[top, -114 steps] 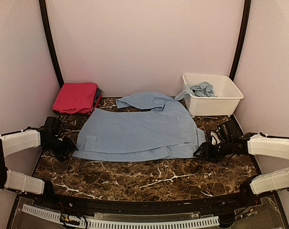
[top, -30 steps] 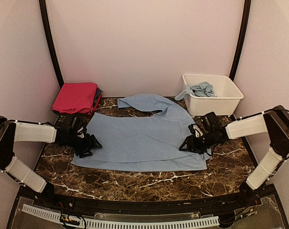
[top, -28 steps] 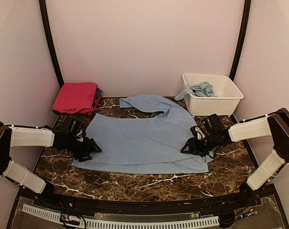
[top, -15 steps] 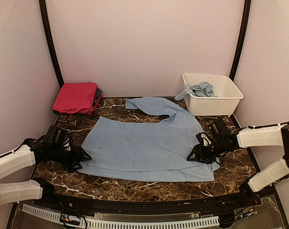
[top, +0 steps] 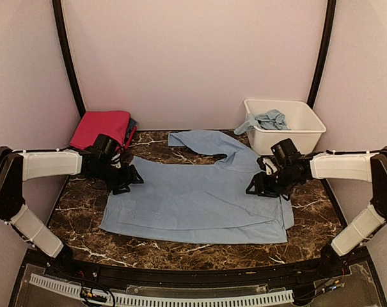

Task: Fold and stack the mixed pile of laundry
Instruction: Move the 1/3-folded shirt to the center of the board.

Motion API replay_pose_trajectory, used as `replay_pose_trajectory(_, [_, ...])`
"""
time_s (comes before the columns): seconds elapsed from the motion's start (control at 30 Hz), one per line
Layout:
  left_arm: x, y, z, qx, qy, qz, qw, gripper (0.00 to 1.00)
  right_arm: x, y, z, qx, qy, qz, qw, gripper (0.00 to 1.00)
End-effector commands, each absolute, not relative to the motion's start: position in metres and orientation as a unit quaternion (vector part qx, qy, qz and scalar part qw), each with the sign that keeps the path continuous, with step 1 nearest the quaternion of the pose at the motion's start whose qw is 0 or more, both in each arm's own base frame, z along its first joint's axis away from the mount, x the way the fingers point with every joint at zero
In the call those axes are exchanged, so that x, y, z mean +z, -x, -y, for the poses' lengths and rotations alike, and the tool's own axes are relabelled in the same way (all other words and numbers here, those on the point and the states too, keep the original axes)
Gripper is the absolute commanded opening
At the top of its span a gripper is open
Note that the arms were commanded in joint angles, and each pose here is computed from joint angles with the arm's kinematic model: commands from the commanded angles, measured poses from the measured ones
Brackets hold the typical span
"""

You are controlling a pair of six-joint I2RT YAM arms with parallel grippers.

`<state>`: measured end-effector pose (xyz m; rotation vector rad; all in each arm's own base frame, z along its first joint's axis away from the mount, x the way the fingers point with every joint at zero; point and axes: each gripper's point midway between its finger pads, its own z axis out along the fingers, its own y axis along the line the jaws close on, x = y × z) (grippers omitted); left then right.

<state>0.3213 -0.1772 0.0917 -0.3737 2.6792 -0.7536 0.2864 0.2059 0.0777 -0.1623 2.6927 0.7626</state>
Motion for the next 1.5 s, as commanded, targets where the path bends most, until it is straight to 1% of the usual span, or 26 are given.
replay_pose_trajectory(0.0, [0.067, -0.336, 0.186, -0.263, 0.118, -0.944, 0.16, 0.66, 0.054, -0.31, -0.205, 0.233, 0.07, -0.955, 0.17, 0.55])
replay_pose_trajectory(0.1, [0.042, -0.324, 0.18, -0.244, 0.14, -0.951, 0.129, 0.65, 0.041, -0.316, -0.213, 0.237, 0.078, -0.956, 0.156, 0.54])
replay_pose_trajectory(0.17, [0.029, -0.308, 0.172, -0.234, 0.157, -0.953, 0.111, 0.62, 0.034, -0.318, -0.218, 0.24, 0.085, -0.956, 0.148, 0.53])
replay_pose_trajectory(0.23, [0.008, -0.276, 0.161, -0.222, 0.18, -0.955, 0.078, 0.59, 0.029, -0.317, -0.224, 0.244, 0.093, -0.955, 0.139, 0.52])
replay_pose_trajectory(0.27, [0.01, -0.27, 0.158, -0.223, 0.185, -0.954, 0.08, 0.58, 0.028, -0.315, -0.227, 0.248, 0.099, -0.954, 0.135, 0.52])
replay_pose_trajectory(0.3, [0.001, -0.253, 0.151, -0.212, 0.196, -0.955, 0.065, 0.58, 0.027, -0.312, -0.232, 0.251, 0.105, -0.953, 0.131, 0.52])
replay_pose_trajectory(0.33, [0.006, -0.249, 0.148, -0.214, 0.2, -0.953, 0.073, 0.57, 0.026, -0.309, -0.236, 0.253, 0.111, -0.953, 0.126, 0.52])
replay_pose_trajectory(0.37, [-0.003, -0.233, 0.141, -0.206, 0.213, -0.953, 0.059, 0.57, 0.025, -0.304, -0.24, 0.255, 0.117, -0.952, 0.121, 0.52])
replay_pose_trajectory(0.4, [0.006, -0.231, 0.141, -0.217, 0.214, -0.95, 0.07, 0.56, 0.023, -0.299, -0.244, 0.258, 0.12, -0.952, 0.114, 0.52])
replay_pose_trajectory(0.43, [0.001, -0.219, 0.137, -0.212, 0.222, -0.95, 0.06, 0.56, 0.022, -0.291, -0.247, 0.263, 0.122, -0.951, 0.105, 0.52])
replay_pose_trajectory(0.47, [0.009, -0.218, 0.136, -0.219, 0.221, -0.948, 0.072, 0.56, 0.02, -0.282, -0.252, 0.271, 0.125, -0.95, 0.095, 0.51])
replay_pose_trajectory(0.5, [0.009, -0.211, 0.132, -0.211, 0.222, -0.95, 0.066, 0.56, 0.018, -0.272, -0.255, 0.274, 0.128, -0.949, 0.087, 0.51])
replay_pose_trajectory(0.63, [0.032, -0.218, 0.127, -0.211, 0.204, -0.95, 0.106, 0.58, 0.008, -0.24, -0.252, 0.276, 0.119, -0.952, 0.061, 0.51])
replay_pose_trajectory(0.73, [0.044, -0.23, 0.133, -0.221, 0.184, -0.95, 0.121, 0.62, 0.007, -0.228, -0.24, 0.267, 0.11, -0.956, 0.061, 0.51])
replay_pose_trajectory(0.8, [0.055, -0.243, 0.137, -0.225, 0.167, -0.95, 0.141, 0.65, 0.015, -0.227, -0.236, 0.266, 0.115, -0.954, 0.075, 0.51])
replay_pose_trajectory(0.87, [0.077, -0.264, 0.143, -0.234, 0.147, -0.945, 0.173, 0.69, 0.033, -0.237, -0.237, 0.265, 0.127, -0.95, 0.106, 0.51])
replay_pose_trajectory(0.97, [0.101, -0.287, 0.141, -0.236, 0.126, -0.941, 0.208, 0.76, 0.073, -0.264, -0.243, 0.272, 0.157, -0.934, 0.17, 0.53])
replay_pose_trajectory(1.0, [0.114, -0.3, 0.134, -0.235, 0.125, -0.937, 0.225, 0.77, 0.088, -0.276, -0.245, 0.275, 0.169, -0.926, 0.194, 0.53])
replay_pose_trajectory(1.03, [0.115, -0.305, 0.133, -0.243, 0.124, -0.936, 0.221, 0.78, 0.101, -0.288, -0.245, 0.274, 0.173, -0.922, 0.213, 0.53])
replay_pose_trajectory(1.07, [0.125, -0.318, 0.122, -0.247, 0.133, -0.931, 0.235, 0.79, 0.12, -0.304, -0.247, 0.276, 0.179, -0.914, 0.238, 0.53])
replay_pose_trajectory(1.17, [0.138, -0.343, 0.105, -0.266, 0.145, -0.918, 0.254, 0.79, 0.15, -0.346, -0.245, 0.259, 0.187, -0.906, 0.277, 0.54])
replay_pose_trajectory(1.27, [0.155, -0.367, 0.098, -0.254, 0.134, -0.914, 0.286, 0.76, 0.165, -0.383, -0.249, 0.238, 0.198, -0.902, 0.301, 0.53])
replay_pose_trajectory(1.33, [0.16, -0.378, 0.094, -0.238, 0.126, -0.916, 0.297, 0.76, 0.168, -0.404, -0.254, 0.228, 0.203, -0.902, 0.306, 0.52])
replay_pose_trajectory(1.47, [0.161, -0.395, 0.09, -0.217, 0.113, -0.921, 0.302, 0.77, 0.156, -0.439, -0.265, 0.209, 0.211, -0.906, 0.3, 0.52])
